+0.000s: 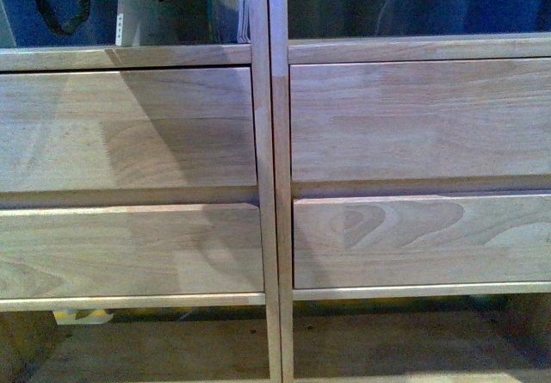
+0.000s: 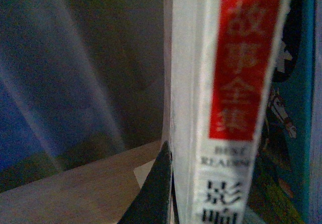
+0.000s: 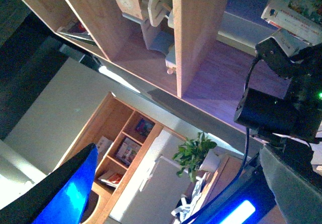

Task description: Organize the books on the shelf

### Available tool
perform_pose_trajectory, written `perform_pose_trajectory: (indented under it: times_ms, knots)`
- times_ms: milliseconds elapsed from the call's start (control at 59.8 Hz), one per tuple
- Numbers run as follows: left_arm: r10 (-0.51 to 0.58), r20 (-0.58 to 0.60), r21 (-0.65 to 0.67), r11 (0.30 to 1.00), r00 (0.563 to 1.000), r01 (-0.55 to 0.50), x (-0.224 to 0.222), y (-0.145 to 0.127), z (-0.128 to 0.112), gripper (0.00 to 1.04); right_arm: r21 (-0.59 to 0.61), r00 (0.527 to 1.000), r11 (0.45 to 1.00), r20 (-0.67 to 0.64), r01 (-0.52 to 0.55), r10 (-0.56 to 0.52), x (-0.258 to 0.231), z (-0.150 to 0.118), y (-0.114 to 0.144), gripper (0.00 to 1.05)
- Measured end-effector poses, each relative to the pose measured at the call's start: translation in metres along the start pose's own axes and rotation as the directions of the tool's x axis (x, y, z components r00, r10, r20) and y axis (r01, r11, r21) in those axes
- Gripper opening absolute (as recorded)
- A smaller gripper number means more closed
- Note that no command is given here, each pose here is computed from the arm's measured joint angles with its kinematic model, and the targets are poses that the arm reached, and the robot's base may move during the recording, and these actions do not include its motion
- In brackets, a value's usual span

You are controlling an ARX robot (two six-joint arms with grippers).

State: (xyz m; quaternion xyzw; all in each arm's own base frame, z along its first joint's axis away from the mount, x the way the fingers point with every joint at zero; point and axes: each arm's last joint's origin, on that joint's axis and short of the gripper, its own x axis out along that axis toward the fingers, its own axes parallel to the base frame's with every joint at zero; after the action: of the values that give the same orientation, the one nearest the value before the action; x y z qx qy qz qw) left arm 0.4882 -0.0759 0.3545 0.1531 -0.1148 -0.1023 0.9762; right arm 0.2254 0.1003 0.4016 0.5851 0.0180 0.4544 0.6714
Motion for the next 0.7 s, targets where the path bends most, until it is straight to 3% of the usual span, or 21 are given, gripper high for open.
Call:
perform_pose_trajectory:
  times_ms: [469, 703]
  knots:
    - [0.040, 0.008, 0.039, 0.998, 0.999, -0.041, -0.023, -0.001, 0.000, 0.97, 0.000, 1.000, 1.000, 0.000, 0.000, 0.000, 0.000, 0.000, 0.000, 0.98]
    - [0.003, 0.037, -0.024, 1.000, 0.999, -0.002, -0.068, 0.004, 0.018, 0.97, 0.000, 1.000, 1.000, 0.000, 0.000, 0.000, 0.000, 0.000, 0.000, 0.98]
